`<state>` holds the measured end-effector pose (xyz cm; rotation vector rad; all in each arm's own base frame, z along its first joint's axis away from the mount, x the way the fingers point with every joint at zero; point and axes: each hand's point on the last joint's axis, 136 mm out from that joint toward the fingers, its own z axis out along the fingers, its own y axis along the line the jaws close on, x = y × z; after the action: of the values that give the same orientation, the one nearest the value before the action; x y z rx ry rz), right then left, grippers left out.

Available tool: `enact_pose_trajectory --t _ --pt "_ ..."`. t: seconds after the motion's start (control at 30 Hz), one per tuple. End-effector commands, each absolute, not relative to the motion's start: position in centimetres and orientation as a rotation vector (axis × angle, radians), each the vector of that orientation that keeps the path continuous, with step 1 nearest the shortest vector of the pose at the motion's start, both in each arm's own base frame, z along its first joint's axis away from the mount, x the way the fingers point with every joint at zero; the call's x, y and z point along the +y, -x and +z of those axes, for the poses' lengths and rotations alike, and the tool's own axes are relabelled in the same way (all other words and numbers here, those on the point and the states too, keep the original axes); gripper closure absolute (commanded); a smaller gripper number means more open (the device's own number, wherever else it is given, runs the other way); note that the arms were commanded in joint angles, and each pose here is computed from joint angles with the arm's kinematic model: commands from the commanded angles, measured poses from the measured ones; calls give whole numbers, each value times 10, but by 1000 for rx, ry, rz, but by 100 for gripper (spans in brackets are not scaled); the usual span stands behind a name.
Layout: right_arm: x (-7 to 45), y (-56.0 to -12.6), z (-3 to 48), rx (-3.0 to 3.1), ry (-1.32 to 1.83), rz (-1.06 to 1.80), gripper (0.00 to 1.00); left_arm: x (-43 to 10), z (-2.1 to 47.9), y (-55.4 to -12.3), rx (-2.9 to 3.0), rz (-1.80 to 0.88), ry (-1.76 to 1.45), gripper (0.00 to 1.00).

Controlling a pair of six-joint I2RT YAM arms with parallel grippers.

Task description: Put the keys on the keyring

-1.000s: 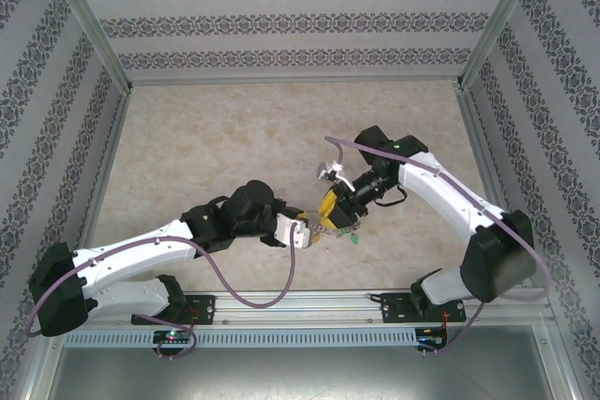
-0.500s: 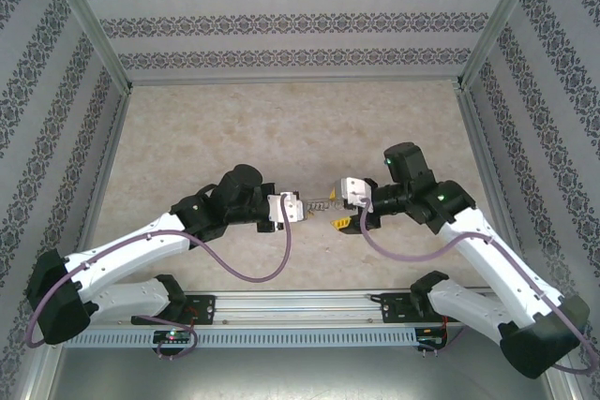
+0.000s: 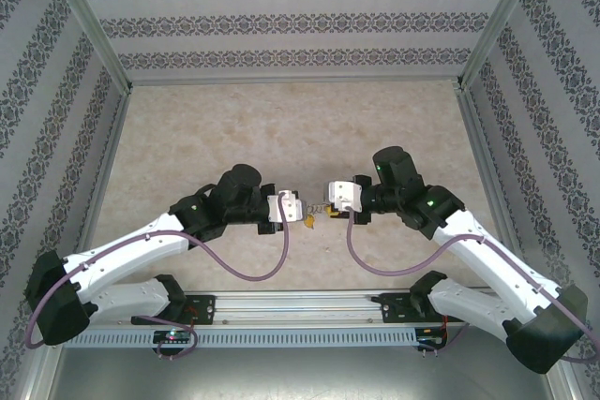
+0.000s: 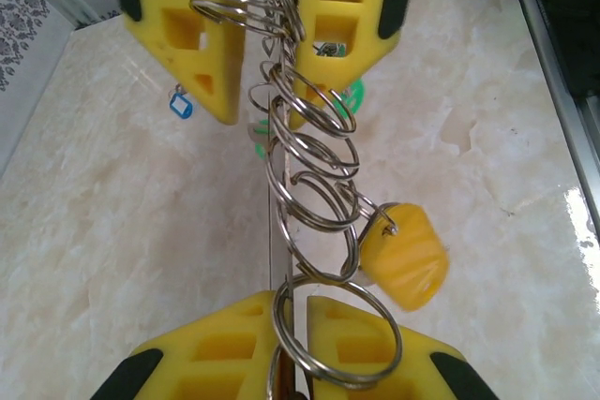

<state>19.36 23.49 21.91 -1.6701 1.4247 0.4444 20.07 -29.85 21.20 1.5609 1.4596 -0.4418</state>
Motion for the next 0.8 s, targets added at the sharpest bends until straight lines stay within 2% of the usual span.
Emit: enact_pose_trajectory --t 0.0,0.1,0.2,0.37,0.4,0.43,0.63,0.7,0.77 --pt "234 -193 225 1387 1683 411 83 -302 238 -202 1403 -479 -1509 100" --pt "233 -190 225 1389 1686 431 97 -299 238 -204 1398 -468 -1497 100" --pt "234 -189 228 1401 1657 491 100 -297 236 -204 1397 -462 -1493 90" --pt "232 -193 228 1448 1641 520 100 -299 240 -195 1382 -520 -1505 39" --pt "231 -193 228 1461 1641 527 100 -298 242 -192 1376 -540 -1512 30" --pt "230 -195 228 1475 1641 528 100 -299 246 -189 1370 -562 -1518 25" --pt "225 -199 223 1582 1654 527 100 -308 269 -184 1426 -743 -1515 25" --pt "226 -197 224 1586 1657 551 100 -314 269 -193 1468 -752 -1491 29" --pt "228 -191 227 1579 1666 600 100 -318 267 -202 1505 -768 -1465 38"
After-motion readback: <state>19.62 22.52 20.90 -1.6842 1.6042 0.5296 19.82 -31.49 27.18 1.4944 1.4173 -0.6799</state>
